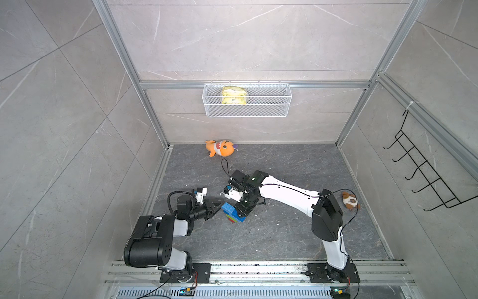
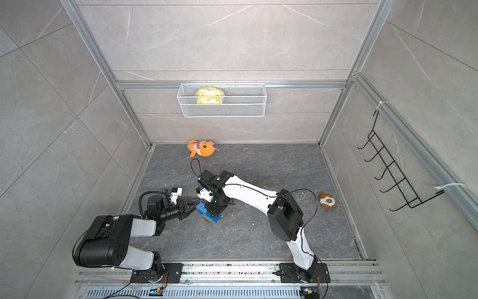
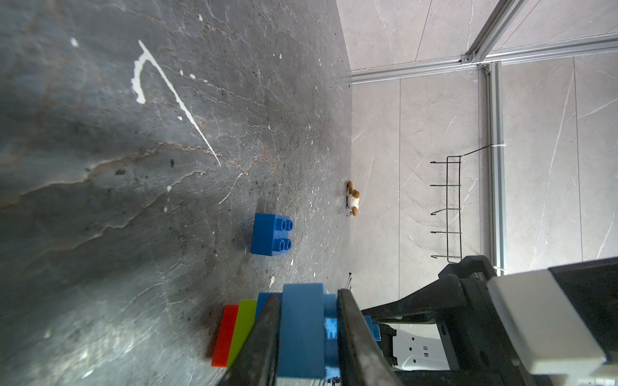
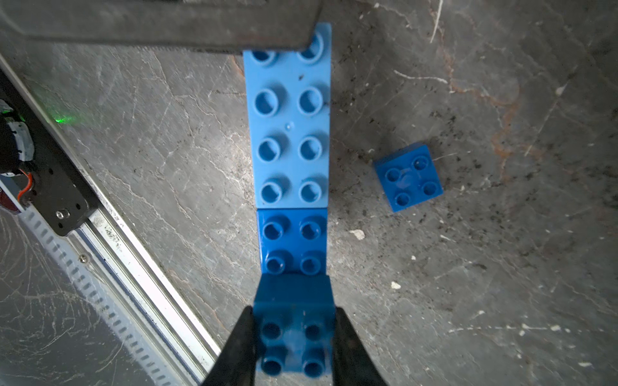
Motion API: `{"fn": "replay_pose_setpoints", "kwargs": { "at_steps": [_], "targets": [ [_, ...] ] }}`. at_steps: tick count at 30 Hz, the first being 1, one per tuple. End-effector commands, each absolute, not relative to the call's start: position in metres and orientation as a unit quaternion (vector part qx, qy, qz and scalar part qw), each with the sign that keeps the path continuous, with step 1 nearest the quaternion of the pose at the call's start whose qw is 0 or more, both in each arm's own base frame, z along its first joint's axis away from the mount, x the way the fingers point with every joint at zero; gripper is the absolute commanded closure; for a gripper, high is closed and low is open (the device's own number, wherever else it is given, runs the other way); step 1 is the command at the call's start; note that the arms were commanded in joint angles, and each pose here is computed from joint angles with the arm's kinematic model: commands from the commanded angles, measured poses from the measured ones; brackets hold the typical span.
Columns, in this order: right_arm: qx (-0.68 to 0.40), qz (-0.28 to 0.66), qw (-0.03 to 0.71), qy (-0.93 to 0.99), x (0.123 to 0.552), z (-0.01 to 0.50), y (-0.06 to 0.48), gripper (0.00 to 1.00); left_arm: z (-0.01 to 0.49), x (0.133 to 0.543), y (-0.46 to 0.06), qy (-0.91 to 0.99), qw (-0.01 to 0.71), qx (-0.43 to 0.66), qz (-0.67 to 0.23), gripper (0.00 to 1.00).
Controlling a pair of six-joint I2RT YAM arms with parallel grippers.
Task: Assemble a heart with lego
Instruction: Assemble the lego brick with the lego brick.
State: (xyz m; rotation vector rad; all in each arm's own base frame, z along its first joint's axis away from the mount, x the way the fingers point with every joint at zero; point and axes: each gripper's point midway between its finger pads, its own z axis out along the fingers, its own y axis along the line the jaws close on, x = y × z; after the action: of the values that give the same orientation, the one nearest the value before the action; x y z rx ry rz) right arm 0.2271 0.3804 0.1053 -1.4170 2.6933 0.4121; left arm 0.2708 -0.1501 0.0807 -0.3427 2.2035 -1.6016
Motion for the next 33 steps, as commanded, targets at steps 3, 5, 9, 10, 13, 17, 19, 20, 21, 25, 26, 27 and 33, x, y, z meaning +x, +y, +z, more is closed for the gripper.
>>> {"fn": "replay_pose_setpoints", "kwargs": {
  "at_steps": [3, 5, 9, 10, 13, 17, 19, 20, 21, 25, 26, 27, 33],
  "targets": [
    [-0.465, 0.142, 0.036, 0.873, 0.229, 0.093, 0.391, 0.74, 0.069, 0.261, -0.149, 0.798, 0.191, -0.123, -0.559, 0.88],
    [-0.462, 0.147, 0.04, 0.874, 0.229, 0.095, 0.393, 0.74, 0.069, 0.261, -0.148, 0.798, 0.192, -0.123, -0.557, 0.88],
    [-0.455, 0.16, 0.066, 0.873, 0.23, 0.113, 0.394, 0.74, 0.069, 0.26, -0.148, 0.799, 0.191, -0.123, -0.557, 0.88],
    [-0.454, 0.16, 0.072, 0.874, 0.231, 0.118, 0.393, 0.74, 0.069, 0.26, -0.149, 0.799, 0.191, -0.123, -0.557, 0.88],
    [-0.45, 0.153, 0.093, 0.875, 0.238, 0.124, 0.39, 0.74, 0.07, 0.261, -0.148, 0.799, 0.193, -0.123, -0.556, 0.88],
    [-0.446, 0.155, 0.095, 0.877, 0.24, 0.124, 0.39, 0.74, 0.071, 0.261, -0.149, 0.798, 0.194, -0.122, -0.557, 0.88],
    [-0.441, 0.158, 0.103, 0.878, 0.241, 0.127, 0.389, 0.74, 0.071, 0.261, -0.148, 0.799, 0.194, -0.122, -0.556, 0.88],
    [-0.438, 0.16, 0.109, 0.878, 0.242, 0.13, 0.389, 0.74, 0.07, 0.26, -0.148, 0.8, 0.194, -0.122, -0.555, 0.88],
    [-0.436, 0.161, 0.112, 0.878, 0.243, 0.133, 0.388, 0.74, 0.07, 0.26, -0.148, 0.8, 0.194, -0.123, -0.554, 0.88],
    [-0.438, 0.166, 0.101, 0.878, 0.24, 0.13, 0.388, 0.74, 0.071, 0.26, -0.148, 0.8, 0.194, -0.122, -0.554, 0.88],
    [-0.438, 0.166, 0.094, 0.879, 0.239, 0.126, 0.388, 0.74, 0.071, 0.261, -0.148, 0.8, 0.193, -0.123, -0.554, 0.88],
    [-0.439, 0.165, 0.086, 0.879, 0.236, 0.123, 0.387, 0.74, 0.072, 0.261, -0.148, 0.8, 0.194, -0.122, -0.554, 0.88],
    [-0.442, 0.162, 0.046, 0.881, 0.225, 0.104, 0.381, 0.73, 0.071, 0.261, -0.147, 0.802, 0.195, -0.123, -0.551, 0.88]
  ]
}}
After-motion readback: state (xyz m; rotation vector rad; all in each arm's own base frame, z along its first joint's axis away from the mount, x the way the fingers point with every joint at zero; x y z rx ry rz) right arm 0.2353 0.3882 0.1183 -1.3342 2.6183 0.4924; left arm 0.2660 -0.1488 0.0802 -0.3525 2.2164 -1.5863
